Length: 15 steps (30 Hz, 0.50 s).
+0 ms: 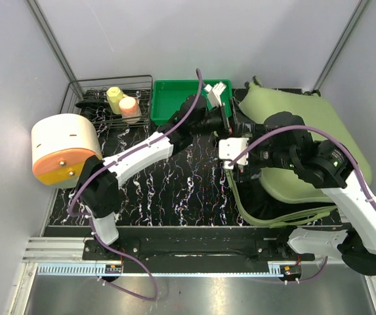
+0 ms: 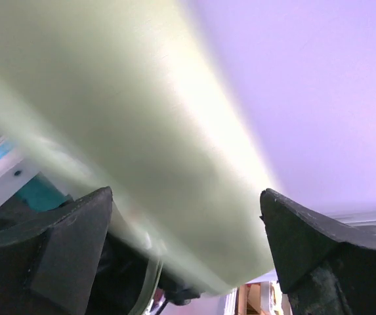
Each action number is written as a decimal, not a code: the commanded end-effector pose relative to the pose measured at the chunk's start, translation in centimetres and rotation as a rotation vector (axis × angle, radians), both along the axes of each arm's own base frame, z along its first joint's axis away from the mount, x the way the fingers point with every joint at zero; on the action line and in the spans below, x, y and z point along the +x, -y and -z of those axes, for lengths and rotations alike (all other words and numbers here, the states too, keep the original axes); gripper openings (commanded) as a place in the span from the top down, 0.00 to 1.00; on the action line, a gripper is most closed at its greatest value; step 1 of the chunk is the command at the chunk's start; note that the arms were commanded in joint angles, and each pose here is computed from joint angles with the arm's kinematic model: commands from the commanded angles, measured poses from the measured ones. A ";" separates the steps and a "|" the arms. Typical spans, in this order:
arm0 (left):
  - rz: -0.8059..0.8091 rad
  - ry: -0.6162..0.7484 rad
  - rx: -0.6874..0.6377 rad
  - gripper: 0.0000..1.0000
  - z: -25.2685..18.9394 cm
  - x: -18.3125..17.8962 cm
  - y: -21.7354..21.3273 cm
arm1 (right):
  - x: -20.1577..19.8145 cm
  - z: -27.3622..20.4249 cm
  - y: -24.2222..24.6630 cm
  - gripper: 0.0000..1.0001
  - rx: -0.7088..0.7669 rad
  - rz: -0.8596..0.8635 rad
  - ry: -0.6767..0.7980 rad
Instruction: Open, take out, and arrange the luggage
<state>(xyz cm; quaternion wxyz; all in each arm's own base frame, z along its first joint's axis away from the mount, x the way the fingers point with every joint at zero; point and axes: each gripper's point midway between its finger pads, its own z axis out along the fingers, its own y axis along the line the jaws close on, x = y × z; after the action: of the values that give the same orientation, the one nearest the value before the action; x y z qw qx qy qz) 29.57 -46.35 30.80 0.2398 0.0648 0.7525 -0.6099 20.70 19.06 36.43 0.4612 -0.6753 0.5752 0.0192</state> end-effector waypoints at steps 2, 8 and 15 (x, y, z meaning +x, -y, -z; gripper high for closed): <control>0.068 0.176 -0.188 0.01 -7.7 -0.4 1.7 | -1.6 -0.2 -0.1 0.10 -0.154 -0.189 0.145; 0.072 0.227 -0.247 0.01 -9.7 1.3 3.7 | -1.7 2.2 1.7 0.27 -0.312 -0.208 0.206; -0.094 0.082 -0.156 0.01 -3.8 3.7 -3.4 | -2.5 2.0 1.1 0.26 -0.109 0.003 -0.003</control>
<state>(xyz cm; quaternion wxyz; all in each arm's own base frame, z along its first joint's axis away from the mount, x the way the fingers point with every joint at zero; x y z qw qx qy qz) 31.69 -47.69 33.62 0.2708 0.0741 0.6988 -0.6580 18.63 17.87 33.44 0.4001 -0.7617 0.5074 -0.0474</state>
